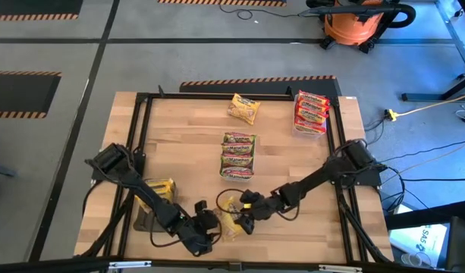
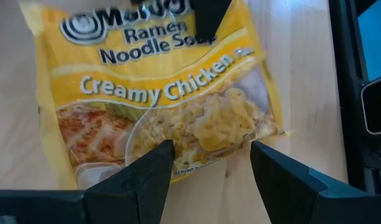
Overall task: Sort Maruchan noodles
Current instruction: Put the yellow noodle pack into the black bin
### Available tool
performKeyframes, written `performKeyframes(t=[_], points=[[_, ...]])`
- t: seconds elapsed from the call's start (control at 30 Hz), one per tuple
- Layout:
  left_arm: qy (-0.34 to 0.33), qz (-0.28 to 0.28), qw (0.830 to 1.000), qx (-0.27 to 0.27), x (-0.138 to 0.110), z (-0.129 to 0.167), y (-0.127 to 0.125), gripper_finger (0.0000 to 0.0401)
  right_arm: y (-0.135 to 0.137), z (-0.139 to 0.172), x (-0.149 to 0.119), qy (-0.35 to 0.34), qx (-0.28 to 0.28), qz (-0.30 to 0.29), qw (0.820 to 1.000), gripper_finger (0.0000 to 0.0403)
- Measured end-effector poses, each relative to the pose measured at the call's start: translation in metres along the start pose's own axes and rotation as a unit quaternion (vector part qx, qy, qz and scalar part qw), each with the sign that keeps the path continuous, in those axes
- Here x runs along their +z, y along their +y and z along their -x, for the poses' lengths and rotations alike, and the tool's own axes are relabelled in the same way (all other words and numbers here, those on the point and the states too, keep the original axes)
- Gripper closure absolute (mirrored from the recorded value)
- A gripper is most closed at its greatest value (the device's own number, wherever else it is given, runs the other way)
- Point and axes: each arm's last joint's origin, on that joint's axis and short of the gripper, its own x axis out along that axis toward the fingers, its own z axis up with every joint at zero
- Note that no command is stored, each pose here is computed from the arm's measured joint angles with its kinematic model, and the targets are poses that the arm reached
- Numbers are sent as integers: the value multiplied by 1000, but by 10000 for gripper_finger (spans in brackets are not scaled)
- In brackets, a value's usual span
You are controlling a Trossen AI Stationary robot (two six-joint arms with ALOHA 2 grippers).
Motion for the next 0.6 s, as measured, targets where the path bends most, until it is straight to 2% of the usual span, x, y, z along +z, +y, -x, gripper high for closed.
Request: performKeyframes(t=[0.07, 0.2, 0.4, 0.6], points=[[-5, -4, 1000, 1, -2, 0, -1, 187, -5, -4, -1, 7, -9, -15, 1000, 166], [-13, -6, 1000, 7, -3, 1, -2, 187, -7, -10, -1, 5, 8, -38, 999, 166], [-11, -11, 1000, -5, -3, -1, -3, 187, -3, -23, -2, -12, 80, -71, 994, 166], [-15, -12, 1000, -4, -2, -2, -2, 187, -1, -27, -2, -30, 114, -79, 990, 166]])
